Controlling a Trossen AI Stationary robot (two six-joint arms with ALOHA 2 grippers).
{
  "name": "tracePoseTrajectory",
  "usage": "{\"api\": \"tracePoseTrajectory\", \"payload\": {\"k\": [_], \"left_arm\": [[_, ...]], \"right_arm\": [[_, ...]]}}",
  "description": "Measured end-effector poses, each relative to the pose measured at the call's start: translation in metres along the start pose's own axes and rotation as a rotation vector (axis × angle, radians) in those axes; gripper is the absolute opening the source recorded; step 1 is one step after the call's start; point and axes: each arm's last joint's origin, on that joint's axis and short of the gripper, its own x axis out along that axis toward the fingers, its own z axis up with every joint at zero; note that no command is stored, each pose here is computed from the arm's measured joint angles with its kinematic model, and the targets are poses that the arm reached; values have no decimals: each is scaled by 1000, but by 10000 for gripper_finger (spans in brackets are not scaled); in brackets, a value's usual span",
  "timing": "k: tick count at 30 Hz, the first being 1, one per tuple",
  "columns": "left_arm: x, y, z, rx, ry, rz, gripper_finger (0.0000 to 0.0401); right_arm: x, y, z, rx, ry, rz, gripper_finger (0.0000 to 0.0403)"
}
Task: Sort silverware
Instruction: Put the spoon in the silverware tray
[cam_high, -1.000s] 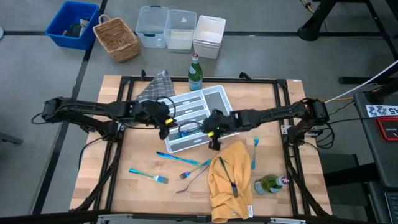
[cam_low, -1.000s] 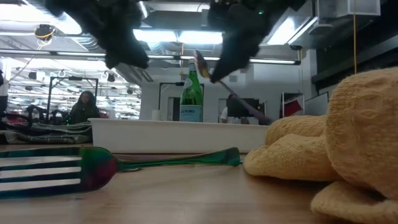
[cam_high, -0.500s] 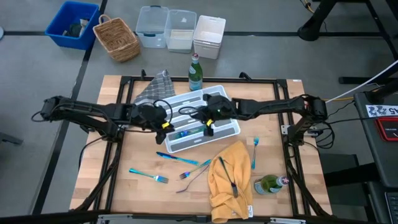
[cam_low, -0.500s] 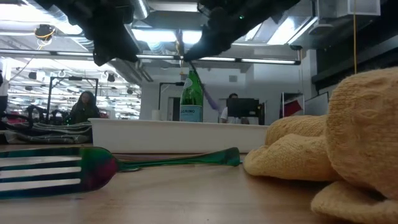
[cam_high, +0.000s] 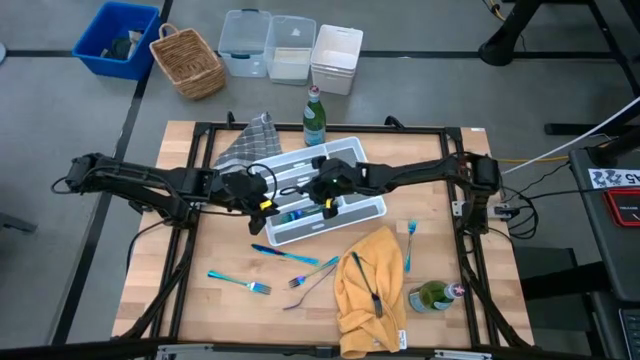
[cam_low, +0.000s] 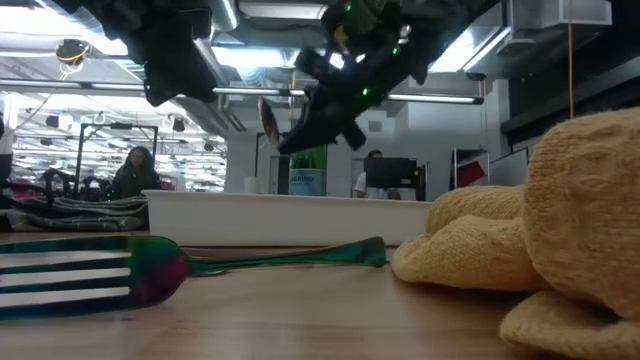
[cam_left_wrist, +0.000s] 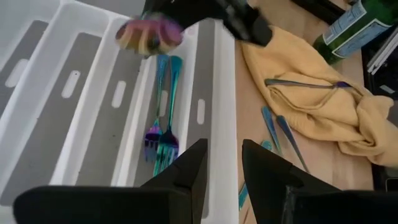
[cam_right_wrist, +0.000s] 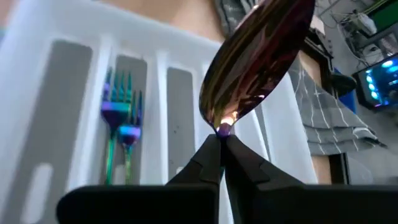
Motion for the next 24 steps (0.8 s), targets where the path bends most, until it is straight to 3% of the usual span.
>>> {"api": "tracePoseTrajectory", "payload": {"k": [12,24], "left_arm": [[0,-1,-3,-4,24,3,90],[-5,-24,-17,47,71,-95,90]], "right_arm": [[22,7,-17,-3,55,18,24],[23,7,-18,-4,63,14,25]]}}
